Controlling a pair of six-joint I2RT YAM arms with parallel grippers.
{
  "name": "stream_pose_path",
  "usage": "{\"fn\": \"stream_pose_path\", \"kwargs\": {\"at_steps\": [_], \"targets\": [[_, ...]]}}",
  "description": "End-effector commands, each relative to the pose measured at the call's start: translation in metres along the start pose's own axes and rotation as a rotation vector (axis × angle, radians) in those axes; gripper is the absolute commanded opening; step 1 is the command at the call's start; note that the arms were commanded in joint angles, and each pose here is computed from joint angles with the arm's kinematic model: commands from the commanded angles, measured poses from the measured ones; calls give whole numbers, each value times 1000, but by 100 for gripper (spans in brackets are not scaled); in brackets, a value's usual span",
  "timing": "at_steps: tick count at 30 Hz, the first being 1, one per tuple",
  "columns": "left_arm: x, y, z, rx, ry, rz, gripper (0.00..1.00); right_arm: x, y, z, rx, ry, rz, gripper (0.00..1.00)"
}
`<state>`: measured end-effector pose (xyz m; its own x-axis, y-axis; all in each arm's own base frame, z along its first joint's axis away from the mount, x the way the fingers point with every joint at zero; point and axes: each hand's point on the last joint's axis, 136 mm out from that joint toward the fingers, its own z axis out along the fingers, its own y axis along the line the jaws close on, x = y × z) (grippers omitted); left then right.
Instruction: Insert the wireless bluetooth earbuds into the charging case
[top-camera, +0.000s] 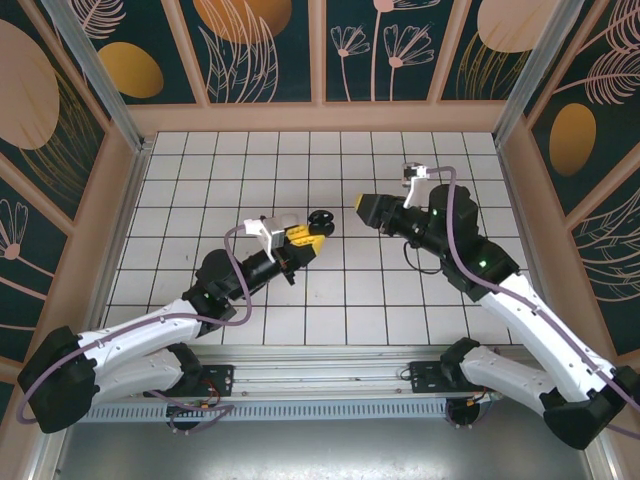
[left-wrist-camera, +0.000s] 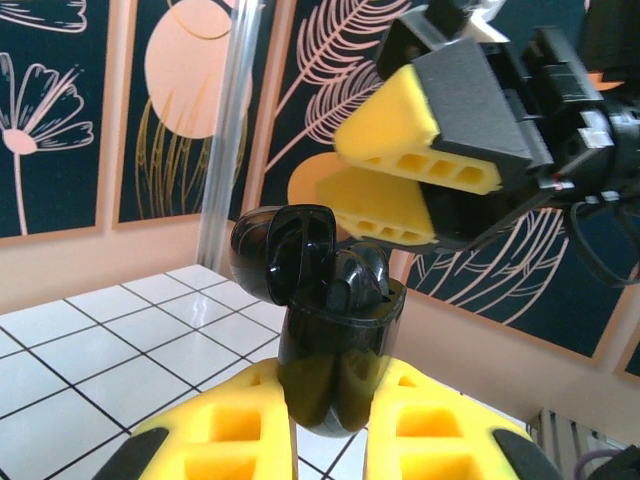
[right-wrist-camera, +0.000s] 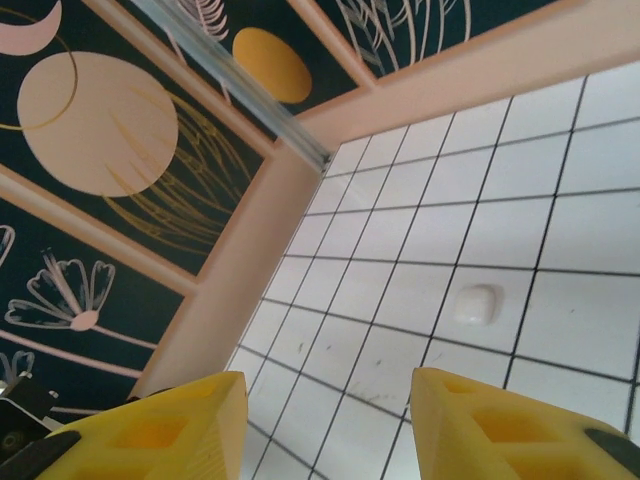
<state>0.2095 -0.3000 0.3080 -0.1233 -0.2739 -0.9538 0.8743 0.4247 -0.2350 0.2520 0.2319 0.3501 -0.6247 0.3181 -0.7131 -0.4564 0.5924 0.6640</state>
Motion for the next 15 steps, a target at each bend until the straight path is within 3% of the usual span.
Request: {"fn": "stream_pose_path", "kwargs": {"at_steps": [1,8,15], "targets": [[-10,-15,5,75,-8,30,3,7,20,8,-135,68,42,47],[-2,-17,13,102,27,24,4,30,34,24,-276,197,76,47],[-2,-16,20,96,46,43,4,56,51,26,-423,358,101,39]]}}
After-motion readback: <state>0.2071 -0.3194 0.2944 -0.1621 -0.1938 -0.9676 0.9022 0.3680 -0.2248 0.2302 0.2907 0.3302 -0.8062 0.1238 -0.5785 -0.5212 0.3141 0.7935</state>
